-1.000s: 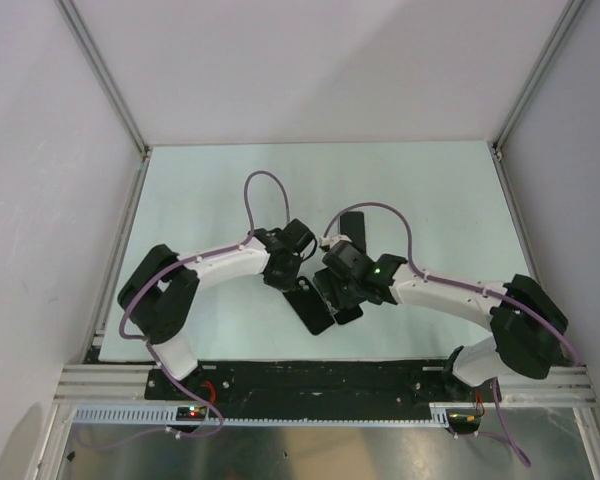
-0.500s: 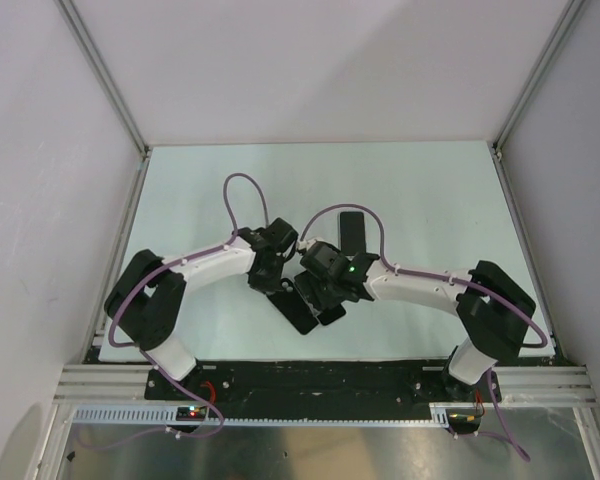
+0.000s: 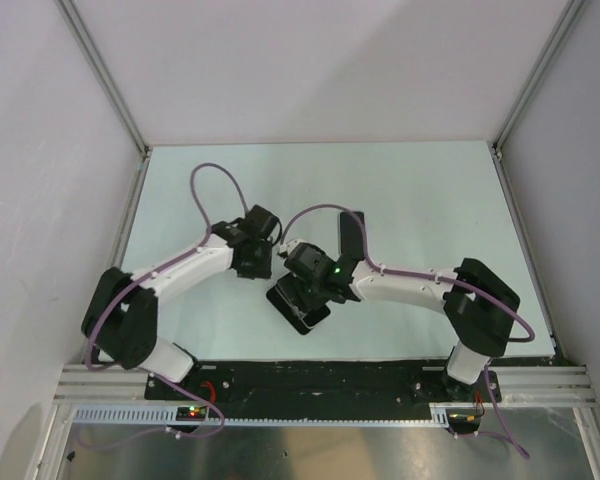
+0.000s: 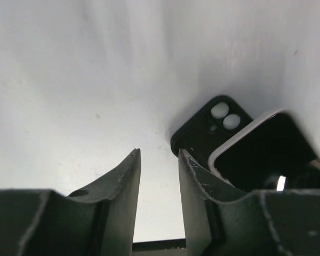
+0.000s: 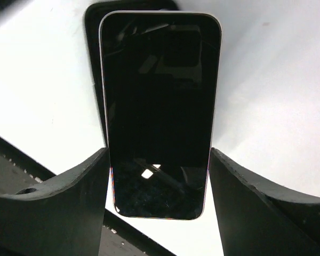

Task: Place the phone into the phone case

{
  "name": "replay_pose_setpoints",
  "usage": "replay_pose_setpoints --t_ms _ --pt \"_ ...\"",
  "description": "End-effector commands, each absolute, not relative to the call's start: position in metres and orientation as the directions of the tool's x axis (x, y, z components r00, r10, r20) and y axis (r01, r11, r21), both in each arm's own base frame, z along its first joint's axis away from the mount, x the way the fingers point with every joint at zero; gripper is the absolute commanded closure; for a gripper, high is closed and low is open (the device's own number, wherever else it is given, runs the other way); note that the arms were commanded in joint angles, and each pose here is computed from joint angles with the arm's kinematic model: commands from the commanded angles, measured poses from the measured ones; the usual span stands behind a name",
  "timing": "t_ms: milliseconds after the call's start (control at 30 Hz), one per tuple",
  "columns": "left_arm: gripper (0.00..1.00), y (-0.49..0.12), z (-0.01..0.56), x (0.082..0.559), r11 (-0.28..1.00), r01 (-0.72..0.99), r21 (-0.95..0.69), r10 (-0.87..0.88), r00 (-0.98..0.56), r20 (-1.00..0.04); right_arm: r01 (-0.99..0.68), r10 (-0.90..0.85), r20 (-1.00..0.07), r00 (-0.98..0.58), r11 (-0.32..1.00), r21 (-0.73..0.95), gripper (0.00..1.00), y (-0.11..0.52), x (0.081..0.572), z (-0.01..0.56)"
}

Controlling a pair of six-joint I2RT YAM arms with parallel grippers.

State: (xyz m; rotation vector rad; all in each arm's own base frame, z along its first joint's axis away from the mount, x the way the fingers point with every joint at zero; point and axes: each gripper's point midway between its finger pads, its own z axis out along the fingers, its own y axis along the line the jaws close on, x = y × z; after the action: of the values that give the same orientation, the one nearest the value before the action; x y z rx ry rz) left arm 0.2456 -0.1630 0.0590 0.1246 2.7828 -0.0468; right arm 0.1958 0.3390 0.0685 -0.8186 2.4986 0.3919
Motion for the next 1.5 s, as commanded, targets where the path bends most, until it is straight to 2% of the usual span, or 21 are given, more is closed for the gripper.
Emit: replay_pose_setpoints --t_ms 0,200,1467 --pt "0.62 -0.144 0.090 0.272 0.995 -0.055 -0.085 -0.089 -0.870 -0.484 -0.720 -0.558 -0.542 -0.628 0.682 0.132 0.63 0.370 0.180 0.073" --pt "0.64 -0.132 0.091 0.272 0.990 -0.107 -0.091 -0.138 -0.858 -0.494 -0.737 -0.598 -0.509 -0.619 0.667 0.112 0.62 0.377 0.175 0.061" --pt "0.65 -0.152 0.078 0.270 0.988 -0.061 -0.144 -0.120 -0.885 -0.449 -0.653 -0.546 -0.472 -0.692 0.753 0.086 0.62 0.374 0.205 0.045"
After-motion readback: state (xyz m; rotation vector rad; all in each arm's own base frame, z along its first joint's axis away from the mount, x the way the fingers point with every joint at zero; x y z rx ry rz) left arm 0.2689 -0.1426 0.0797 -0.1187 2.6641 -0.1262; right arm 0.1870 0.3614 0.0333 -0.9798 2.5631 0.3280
